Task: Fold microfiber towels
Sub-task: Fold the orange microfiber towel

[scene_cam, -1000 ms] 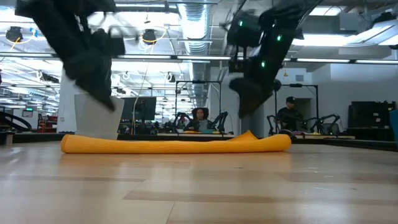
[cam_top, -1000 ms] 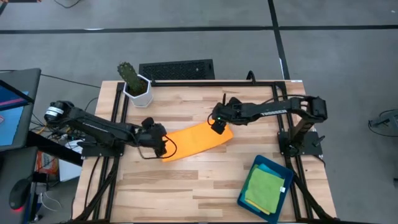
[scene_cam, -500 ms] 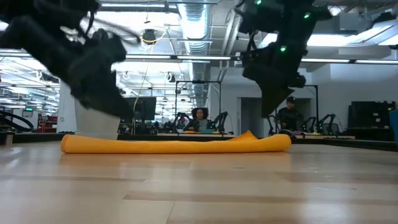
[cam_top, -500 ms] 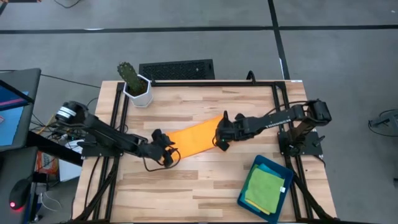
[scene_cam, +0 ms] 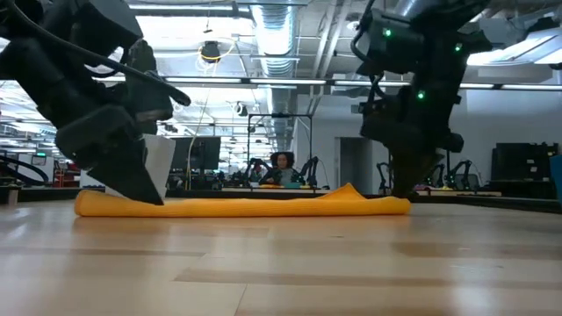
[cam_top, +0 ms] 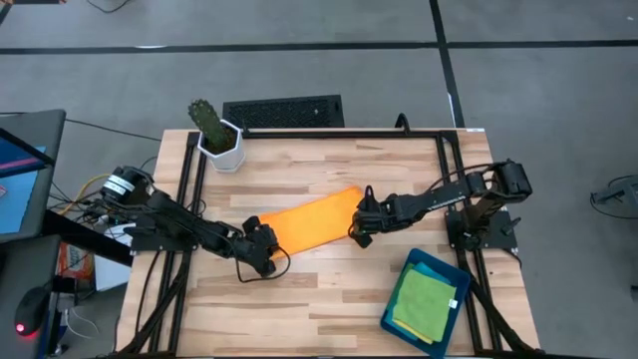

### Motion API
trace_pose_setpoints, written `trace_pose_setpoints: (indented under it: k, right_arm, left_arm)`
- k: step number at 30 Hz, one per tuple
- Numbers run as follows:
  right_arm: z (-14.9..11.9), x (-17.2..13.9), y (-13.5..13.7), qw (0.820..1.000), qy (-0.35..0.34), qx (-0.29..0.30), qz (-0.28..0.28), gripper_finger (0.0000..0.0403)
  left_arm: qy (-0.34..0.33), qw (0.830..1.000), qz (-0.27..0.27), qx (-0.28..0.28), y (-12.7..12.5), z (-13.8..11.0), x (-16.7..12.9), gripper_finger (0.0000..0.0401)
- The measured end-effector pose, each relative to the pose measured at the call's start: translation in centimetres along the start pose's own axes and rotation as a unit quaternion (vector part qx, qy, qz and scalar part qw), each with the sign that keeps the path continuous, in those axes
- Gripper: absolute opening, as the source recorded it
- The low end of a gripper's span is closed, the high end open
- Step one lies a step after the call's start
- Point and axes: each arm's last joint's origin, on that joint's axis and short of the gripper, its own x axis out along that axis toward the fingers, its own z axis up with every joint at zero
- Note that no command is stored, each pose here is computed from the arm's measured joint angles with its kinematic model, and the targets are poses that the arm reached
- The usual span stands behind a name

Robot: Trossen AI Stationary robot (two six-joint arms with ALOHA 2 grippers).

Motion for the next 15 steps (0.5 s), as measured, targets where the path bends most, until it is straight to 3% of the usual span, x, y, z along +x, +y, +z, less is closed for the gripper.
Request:
trace_pose_setpoints:
  k: [6,11,15]
  right_arm:
    - [-1.3,-0.6,1.3,1.0,0.004,0.001,0.025,0.0012]
    - [-2.7,-1.3,2.7,0.999,-0.006,0.006,0.043,0.0022]
    - [-3.1,-3.0,4.3,0.992,-0.127,0.007,0.027,0.0024]
  left_arm:
    - [0.045,0.999,0.006,0.013,0.3,-0.5,-0.9,0.0046]
    - [0.072,0.996,0.008,0.059,0.8,-0.8,-1.8,0.0045]
    - [0.088,0.989,0.016,0.121,1.3,-0.9,-2.5,0.0045]
